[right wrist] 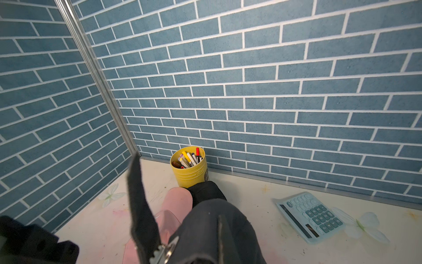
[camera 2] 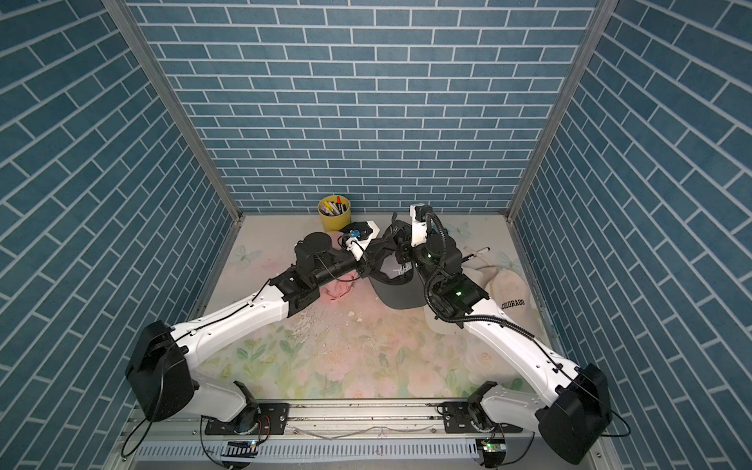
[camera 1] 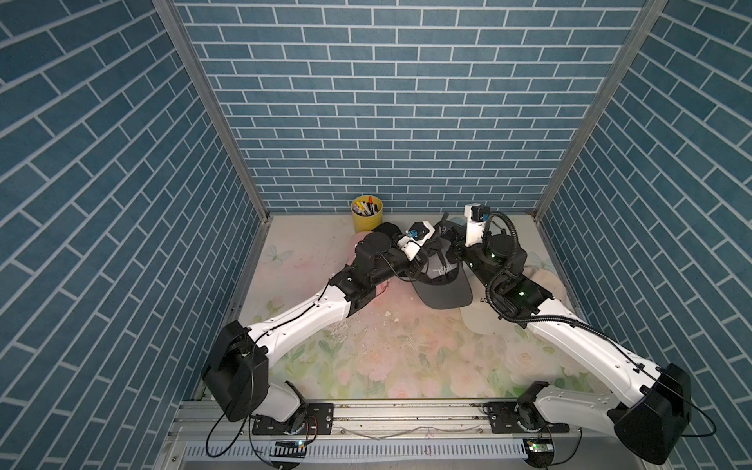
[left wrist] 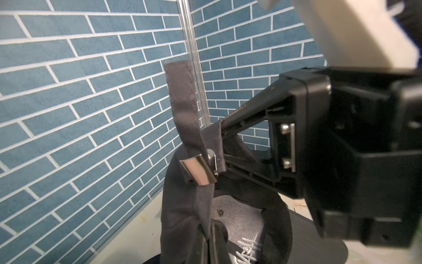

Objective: Open the adjustable buckle of the baseball cap
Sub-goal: Pull the adjustable strap on the baseball cap.

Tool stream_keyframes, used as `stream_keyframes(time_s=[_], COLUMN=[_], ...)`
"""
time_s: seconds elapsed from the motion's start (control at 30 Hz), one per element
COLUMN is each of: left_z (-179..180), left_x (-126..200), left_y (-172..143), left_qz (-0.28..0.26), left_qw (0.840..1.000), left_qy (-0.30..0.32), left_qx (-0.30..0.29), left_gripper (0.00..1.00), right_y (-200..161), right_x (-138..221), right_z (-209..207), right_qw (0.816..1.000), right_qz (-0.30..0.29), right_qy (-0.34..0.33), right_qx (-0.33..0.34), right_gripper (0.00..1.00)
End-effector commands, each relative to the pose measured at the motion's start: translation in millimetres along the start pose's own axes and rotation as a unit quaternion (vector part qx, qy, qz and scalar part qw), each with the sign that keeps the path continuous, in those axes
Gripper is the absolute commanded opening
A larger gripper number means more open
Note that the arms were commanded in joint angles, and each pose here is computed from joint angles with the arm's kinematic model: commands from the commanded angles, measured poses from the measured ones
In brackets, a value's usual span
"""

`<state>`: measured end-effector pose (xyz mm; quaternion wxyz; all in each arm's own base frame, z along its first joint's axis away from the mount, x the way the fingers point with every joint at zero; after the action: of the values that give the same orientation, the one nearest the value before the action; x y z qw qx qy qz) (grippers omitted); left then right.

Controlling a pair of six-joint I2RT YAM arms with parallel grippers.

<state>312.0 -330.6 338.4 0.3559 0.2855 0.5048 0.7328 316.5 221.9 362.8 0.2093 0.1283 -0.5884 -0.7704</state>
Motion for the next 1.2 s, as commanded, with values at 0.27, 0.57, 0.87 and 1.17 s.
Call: stream_keyframes(time_s=[0.27,0.57,0.87,1.17], left_z=[-5.4,-4.6,0.0,4.2], left_x=[21.6,22.2,21.5,23.6], left_y=[51.0,45.2,42.3,46.3], left_qz=[-0.057,-0.044,-0.033,-0.037], left_qw=[0.996,0.997,0.998,0.998], left_qy=[-0.043,-0.038,-0.024,-0.014], left_qx=[-0.048,-0.048,-0.048,-0.049], left_gripper=[0.0,0.0,0.0,0.0], right_y=[-0.7,-0.5,-10.4,-16.8], right_x=[8.2,2.4,2.8,7.9], right_z=[26.8,41.8,38.3,29.4], right_qw=[0.986,0.976,0.973,0.973], right_qz=[0.016,0.02,0.044,0.052], right_qy=[0.097,0.109,0.093,0.071], right_qx=[0.132,0.19,0.207,0.215], right_gripper=[0.17,0.26,0.06,0.16])
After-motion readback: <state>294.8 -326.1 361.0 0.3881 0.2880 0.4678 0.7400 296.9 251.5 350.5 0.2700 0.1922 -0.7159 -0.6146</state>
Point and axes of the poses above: each gripper's point midway between its finger pads, its own x axis back along the fingers, its own z axis along the line the jaws close on, y = z × x, the point moved 3 cm from there along x, back along the fingers, and after that the axes turned 8 degrees about -x, right-handed, at the moved point
